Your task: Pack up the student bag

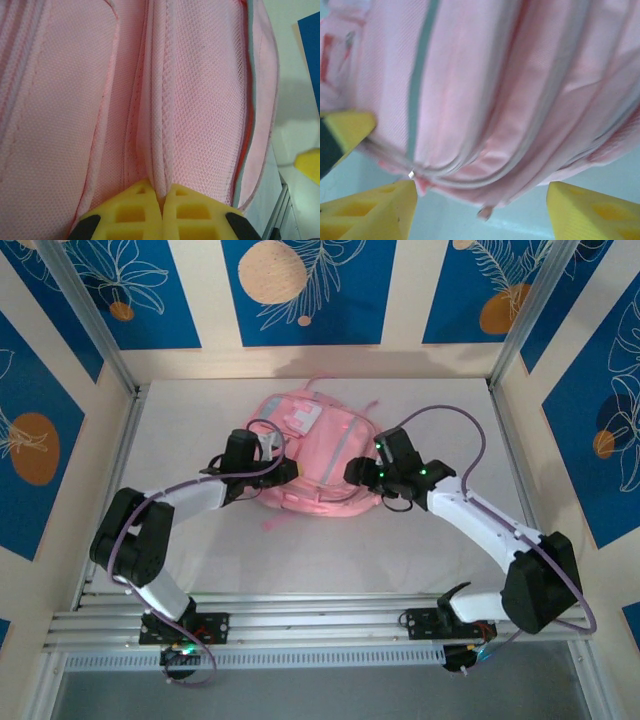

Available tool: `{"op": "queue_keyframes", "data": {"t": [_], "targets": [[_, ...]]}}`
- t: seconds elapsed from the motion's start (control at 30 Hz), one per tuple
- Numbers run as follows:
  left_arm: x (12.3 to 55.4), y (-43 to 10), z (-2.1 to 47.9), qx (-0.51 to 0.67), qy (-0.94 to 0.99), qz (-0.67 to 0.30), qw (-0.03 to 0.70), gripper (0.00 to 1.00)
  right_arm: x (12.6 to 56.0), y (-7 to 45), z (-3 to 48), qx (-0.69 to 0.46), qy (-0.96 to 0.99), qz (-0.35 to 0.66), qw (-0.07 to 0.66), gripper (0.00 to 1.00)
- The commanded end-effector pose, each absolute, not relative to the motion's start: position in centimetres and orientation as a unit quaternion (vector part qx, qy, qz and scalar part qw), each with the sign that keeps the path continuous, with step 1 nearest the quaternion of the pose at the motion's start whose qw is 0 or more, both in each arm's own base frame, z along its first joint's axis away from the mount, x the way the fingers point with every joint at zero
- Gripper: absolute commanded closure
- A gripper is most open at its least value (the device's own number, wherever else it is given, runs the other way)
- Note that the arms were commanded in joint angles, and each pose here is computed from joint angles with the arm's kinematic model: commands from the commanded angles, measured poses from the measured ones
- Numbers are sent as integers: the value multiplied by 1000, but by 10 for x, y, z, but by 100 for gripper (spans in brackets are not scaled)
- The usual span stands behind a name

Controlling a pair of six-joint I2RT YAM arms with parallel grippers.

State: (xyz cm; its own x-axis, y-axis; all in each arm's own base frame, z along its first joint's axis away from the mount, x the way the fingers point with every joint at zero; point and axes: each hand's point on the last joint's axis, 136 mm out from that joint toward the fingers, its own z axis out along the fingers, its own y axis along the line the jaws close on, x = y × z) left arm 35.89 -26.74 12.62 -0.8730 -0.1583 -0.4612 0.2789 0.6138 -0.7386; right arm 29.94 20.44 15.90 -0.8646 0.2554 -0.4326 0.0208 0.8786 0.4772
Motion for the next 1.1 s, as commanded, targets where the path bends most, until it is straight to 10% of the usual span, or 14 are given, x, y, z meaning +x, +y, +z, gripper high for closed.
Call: {"op": "queue_keyframes", "data": {"t": [0.0,0.63,0.87,1.07], "targets": [[367,-283,151,56,842,-461,277,100,278,228,149,41,946,236,220,32],[368,-289,162,41,825,-486,284,100,307,274,90,17,971,99,216,64],[368,-287,158,42,832,-476,282,100,300,270,75,-6,978,91,187,100],[367,-281,138,46,849,-453,268,100,266,260,76,-100,980,121,119,100]]}}
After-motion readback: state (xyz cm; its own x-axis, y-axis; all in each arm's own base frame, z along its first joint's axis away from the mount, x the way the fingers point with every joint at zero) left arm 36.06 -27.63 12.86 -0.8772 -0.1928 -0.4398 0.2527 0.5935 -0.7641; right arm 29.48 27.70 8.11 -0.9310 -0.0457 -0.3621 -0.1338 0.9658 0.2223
